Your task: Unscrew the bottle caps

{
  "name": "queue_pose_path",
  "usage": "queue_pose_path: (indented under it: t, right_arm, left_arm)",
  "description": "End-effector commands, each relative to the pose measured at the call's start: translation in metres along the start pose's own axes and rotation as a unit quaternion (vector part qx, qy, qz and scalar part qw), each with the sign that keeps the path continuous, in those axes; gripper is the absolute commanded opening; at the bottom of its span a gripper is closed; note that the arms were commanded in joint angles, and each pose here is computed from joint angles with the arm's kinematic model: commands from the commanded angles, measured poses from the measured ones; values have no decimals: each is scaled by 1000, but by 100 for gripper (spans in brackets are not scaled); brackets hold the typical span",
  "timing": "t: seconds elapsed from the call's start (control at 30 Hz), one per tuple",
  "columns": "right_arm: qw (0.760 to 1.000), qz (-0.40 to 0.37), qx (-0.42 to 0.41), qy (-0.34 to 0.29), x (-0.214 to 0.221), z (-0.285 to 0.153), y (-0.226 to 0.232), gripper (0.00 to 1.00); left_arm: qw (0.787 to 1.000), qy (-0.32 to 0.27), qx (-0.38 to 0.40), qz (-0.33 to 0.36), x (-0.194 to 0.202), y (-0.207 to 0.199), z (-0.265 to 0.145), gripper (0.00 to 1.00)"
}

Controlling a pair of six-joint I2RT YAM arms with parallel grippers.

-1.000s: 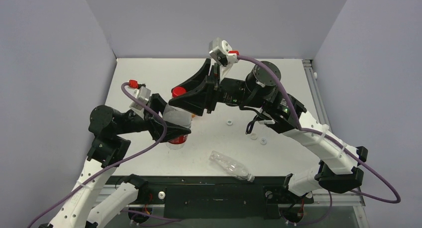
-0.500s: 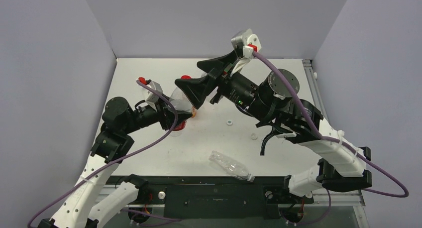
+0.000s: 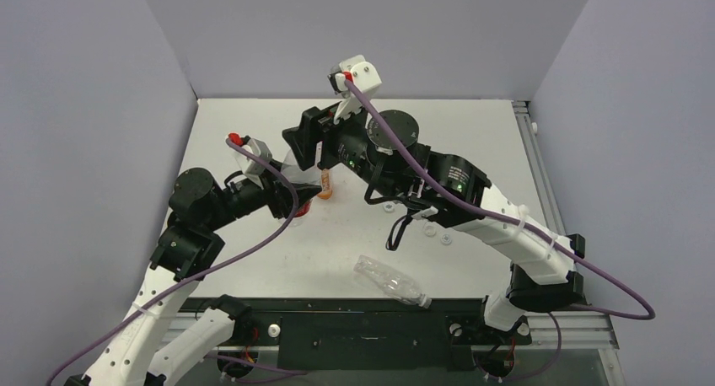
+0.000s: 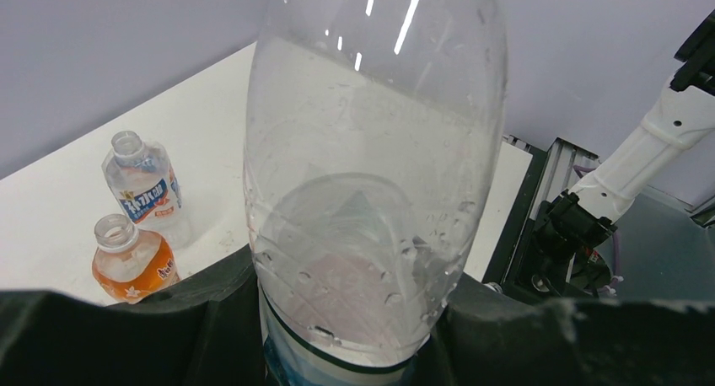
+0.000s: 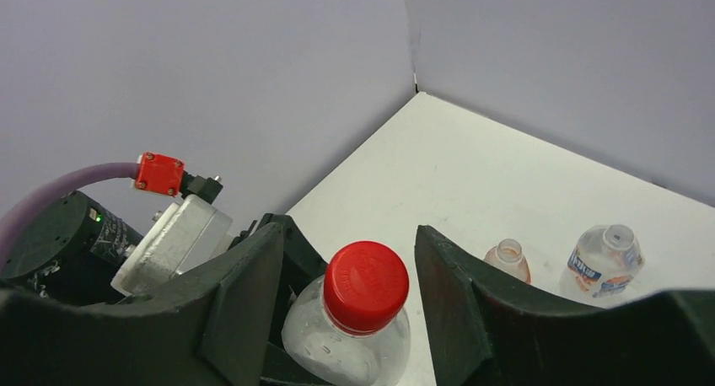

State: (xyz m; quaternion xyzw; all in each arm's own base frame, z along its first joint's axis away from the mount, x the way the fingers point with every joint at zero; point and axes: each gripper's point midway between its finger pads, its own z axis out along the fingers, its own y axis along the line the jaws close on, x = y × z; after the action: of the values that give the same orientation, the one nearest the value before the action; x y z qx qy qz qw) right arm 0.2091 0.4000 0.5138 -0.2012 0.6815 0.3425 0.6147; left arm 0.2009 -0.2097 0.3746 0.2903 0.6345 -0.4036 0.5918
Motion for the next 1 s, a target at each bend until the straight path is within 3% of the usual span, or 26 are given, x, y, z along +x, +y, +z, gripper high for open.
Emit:
queue_pose_path:
  t: [0.0,0.17,0.4,0.5,0.57,0.7,0.77,0.9,0.97]
  right_arm:
    - [999,40,-7,-20,-18,-6,-5,50]
    - [998,55,-11,-18,-13,-2,-9,41]
    - [998,57,-4,-3,-5,5,-13,39]
    - [998,63,-9,-10,-8,3,-12,29]
    - [998,63,-10,-10,-8,3,-12,27]
    - [998,57,4,0,-5,5,-16,46]
    - [998,58,11,1,-3,5,-18,47]
    - [998,65,16,-10,-7,3,-22,36]
    - [997,69,13,-17,-11,1,-22,25]
  left_arm:
    - [1000,-20,-3,15,-11,-1,-1,19]
    - [1000,-21,-2,15,-10,-2,-2,18]
    - [1000,-23,5,12,-12,-4,-1,18]
    - [1000,-22,5,12,-12,-5,-2,18]
    - [1000,-24,5,12,-12,-4,-2,18]
    - [1000,-25,4,13,-13,-4,-1,17]
    - [1000,-25,4,13,-13,-4,-1,17]
    - [1000,-26,4,12,-13,-4,-1,17]
    - [1000,-27,5,14,-14,-5,-2,17]
